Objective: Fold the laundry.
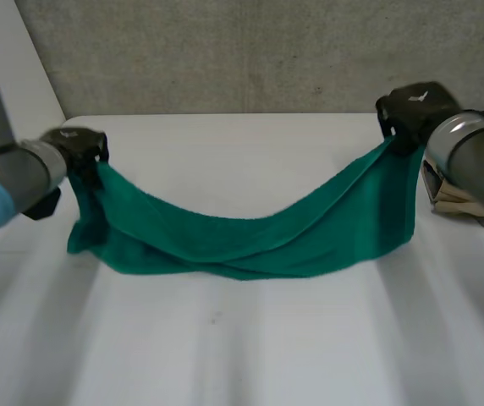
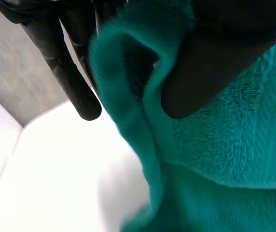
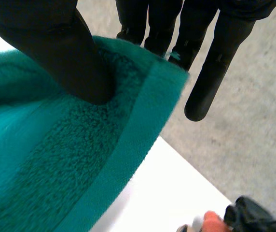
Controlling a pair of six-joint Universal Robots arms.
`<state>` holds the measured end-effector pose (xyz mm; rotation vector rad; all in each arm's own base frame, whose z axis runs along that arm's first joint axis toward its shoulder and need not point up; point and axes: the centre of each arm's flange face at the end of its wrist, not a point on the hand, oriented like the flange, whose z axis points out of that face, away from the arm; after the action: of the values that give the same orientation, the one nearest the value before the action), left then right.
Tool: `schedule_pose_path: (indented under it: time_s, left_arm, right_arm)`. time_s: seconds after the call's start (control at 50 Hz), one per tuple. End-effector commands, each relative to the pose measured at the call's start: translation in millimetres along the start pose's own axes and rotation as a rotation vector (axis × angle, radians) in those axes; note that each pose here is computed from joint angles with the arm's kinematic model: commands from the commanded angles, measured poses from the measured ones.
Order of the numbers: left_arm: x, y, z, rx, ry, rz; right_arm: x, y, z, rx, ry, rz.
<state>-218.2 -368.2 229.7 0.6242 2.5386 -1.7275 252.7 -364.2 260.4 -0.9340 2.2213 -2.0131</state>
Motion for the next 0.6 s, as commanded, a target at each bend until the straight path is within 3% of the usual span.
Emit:
schedule_pose_path:
  time_s: [0.02, 0.1, 0.24, 0.48, 0.6]
  left_arm:
    - [2.5, 23.6, 62.7, -0.012, -0.065, 0.031]
    - [6.0, 6.0, 66.9, 0.052, -0.028, 0.027]
    - [1.6, -30.6, 34.7, 0.118, 0.027, 0.029]
    - [2.7, 4.4, -20.3, 0.057, 0.119, 0.089]
    - [15.3, 27.5, -14.4, 0.065, 0.174, 0.111]
  right_arm:
    - [-17.3, 32.2, 46.8, 0.019, 0.148, -0.046]
    - [-20.3, 29.7, 53.7, 0.062, 0.209, -0.051]
    - [-28.2, 13.8, 40.5, 0.095, 0.207, -0.052]
    - [-33.8, -41.3, -12.8, 0.227, 0.092, -0.062]
    - [-45.8, -77.9, -45.1, 0.323, 0.046, -0.053]
